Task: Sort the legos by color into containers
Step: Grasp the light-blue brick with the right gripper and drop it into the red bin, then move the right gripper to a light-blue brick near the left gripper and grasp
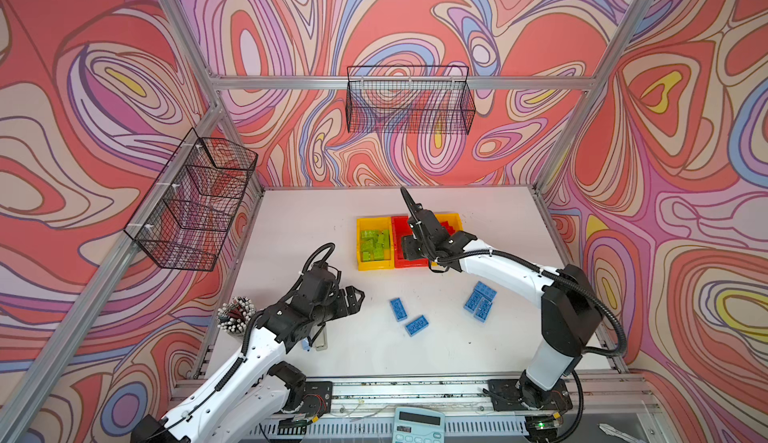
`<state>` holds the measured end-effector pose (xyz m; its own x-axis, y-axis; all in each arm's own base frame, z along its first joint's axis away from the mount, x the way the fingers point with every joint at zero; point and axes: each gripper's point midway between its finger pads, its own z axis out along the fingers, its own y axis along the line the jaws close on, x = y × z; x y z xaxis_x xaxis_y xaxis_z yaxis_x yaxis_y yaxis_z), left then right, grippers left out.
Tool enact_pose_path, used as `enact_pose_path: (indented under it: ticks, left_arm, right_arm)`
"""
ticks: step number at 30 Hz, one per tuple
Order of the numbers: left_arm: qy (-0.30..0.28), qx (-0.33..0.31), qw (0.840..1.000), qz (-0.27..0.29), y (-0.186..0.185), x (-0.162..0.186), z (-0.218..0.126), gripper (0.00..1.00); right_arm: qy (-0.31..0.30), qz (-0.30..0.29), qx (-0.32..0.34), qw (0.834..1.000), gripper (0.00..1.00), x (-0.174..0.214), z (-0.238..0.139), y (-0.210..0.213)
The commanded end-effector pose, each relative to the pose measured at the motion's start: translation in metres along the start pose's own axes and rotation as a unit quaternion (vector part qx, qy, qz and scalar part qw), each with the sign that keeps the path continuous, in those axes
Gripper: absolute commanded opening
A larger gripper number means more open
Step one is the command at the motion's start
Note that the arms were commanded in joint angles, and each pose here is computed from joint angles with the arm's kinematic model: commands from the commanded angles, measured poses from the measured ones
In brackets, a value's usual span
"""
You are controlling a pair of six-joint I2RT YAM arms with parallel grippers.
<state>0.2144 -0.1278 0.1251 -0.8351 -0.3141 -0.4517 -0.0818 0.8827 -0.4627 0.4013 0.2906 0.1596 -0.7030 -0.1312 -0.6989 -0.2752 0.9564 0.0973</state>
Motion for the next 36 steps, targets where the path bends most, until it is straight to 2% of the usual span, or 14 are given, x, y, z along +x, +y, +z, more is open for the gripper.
enact_pose_path:
  ticks: [1,5,10,12,15,17,22,25,27,36]
  left_arm:
    - [0.001,-0.004,1.000,0.000,0.000,0.001,-0.009,0.91]
    - [-0.002,-0.006,1.000,-0.001,0.003,0.002,-0.014,0.91]
    - [-0.009,-0.013,1.000,0.000,0.006,0.001,-0.021,0.91]
    - [-0.012,-0.012,1.000,0.000,0.005,-0.001,-0.022,0.91]
    - [-0.013,-0.009,1.000,-0.001,0.003,-0.003,-0.024,0.91]
    - [-0.014,-0.012,1.000,-0.007,0.003,-0.004,-0.024,0.91]
    - [-0.013,0.000,1.000,-0.019,0.000,-0.003,-0.024,0.92]
    - [-0.009,0.015,1.000,-0.021,-0.005,0.002,-0.025,0.93]
    - [-0.005,0.023,1.000,-0.017,-0.007,0.007,-0.026,0.98]
    - [0.030,0.076,0.997,-0.007,-0.003,0.057,-0.024,1.00]
  right_arm:
    - [0.040,-0.024,0.041,0.998,0.60,0.011,0.035,-0.016]
    - [0.047,-0.020,0.047,0.998,0.60,0.002,0.064,-0.022]
    - [0.051,-0.020,0.055,0.997,0.60,0.000,0.079,-0.030]
    - [0.052,-0.019,0.053,0.997,0.66,-0.002,0.081,-0.032]
    - [0.050,-0.023,0.050,0.997,0.87,-0.004,0.078,-0.032]
    - [0.044,-0.022,0.044,0.998,0.93,-0.010,0.069,-0.031]
    - [0.032,-0.015,0.022,0.999,0.93,-0.018,0.035,-0.026]
    - [0.034,-0.012,0.011,0.999,0.92,-0.006,0.012,-0.021]
    - [0.040,-0.009,-0.003,0.999,0.91,0.009,-0.002,-0.012]
    - [0.085,-0.006,-0.081,0.993,0.81,0.111,-0.048,0.053]
